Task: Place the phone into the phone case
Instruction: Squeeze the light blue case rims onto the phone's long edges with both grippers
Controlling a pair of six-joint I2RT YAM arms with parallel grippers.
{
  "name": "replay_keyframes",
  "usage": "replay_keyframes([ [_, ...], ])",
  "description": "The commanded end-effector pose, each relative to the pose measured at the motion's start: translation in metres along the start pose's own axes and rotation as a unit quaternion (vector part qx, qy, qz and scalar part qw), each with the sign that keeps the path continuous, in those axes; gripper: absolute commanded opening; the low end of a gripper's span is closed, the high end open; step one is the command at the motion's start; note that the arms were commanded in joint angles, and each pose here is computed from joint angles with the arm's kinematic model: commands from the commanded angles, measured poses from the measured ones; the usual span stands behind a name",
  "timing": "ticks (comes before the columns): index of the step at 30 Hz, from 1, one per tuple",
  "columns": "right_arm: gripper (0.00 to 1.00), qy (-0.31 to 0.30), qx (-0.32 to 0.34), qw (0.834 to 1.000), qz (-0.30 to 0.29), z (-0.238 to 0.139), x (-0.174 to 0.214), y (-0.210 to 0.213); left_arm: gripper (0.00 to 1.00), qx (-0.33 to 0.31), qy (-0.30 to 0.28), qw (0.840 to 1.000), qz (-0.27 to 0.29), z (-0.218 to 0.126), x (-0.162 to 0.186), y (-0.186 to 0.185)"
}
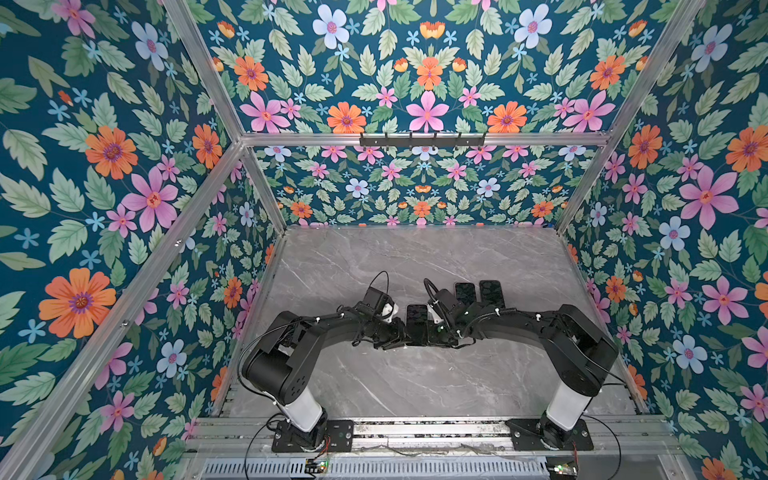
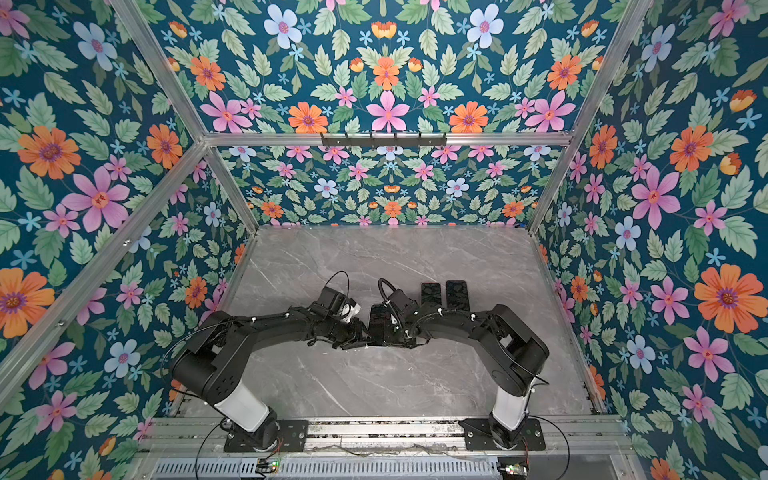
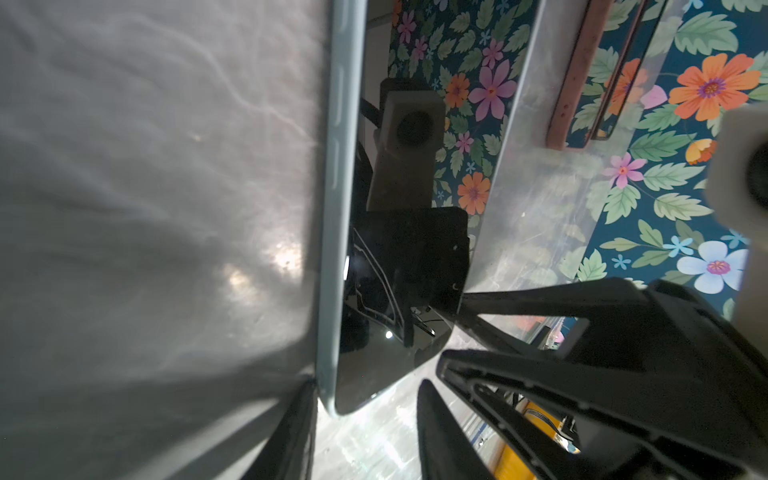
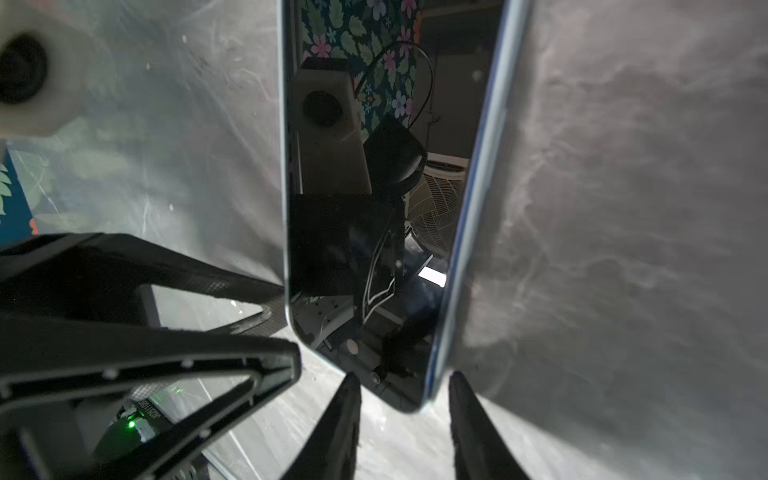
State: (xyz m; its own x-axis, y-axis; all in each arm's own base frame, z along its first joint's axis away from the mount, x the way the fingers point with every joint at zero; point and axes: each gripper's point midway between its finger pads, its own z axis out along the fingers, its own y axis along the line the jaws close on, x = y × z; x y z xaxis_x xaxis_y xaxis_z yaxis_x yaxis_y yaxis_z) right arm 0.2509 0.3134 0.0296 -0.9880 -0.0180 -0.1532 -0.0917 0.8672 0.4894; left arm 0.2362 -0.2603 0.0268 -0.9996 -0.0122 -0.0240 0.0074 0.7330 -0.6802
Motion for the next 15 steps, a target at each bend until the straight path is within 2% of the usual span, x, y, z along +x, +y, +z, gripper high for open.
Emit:
replay_keyframes([
  [1,0.33,0.001,-0.015,1.000,0.006,0.0032,-0.0019,0.0049,0.42,-0.015,0.004,1.000,-0.015,0.0031,0.0039,0.0095],
  [15,0.18,0.002,-0.018,1.000,0.006,0.0038,-0.0015,0.0058,0.40,-0.008,0.003,1.000,-0.011,0.0041,0.0044,0.0038],
])
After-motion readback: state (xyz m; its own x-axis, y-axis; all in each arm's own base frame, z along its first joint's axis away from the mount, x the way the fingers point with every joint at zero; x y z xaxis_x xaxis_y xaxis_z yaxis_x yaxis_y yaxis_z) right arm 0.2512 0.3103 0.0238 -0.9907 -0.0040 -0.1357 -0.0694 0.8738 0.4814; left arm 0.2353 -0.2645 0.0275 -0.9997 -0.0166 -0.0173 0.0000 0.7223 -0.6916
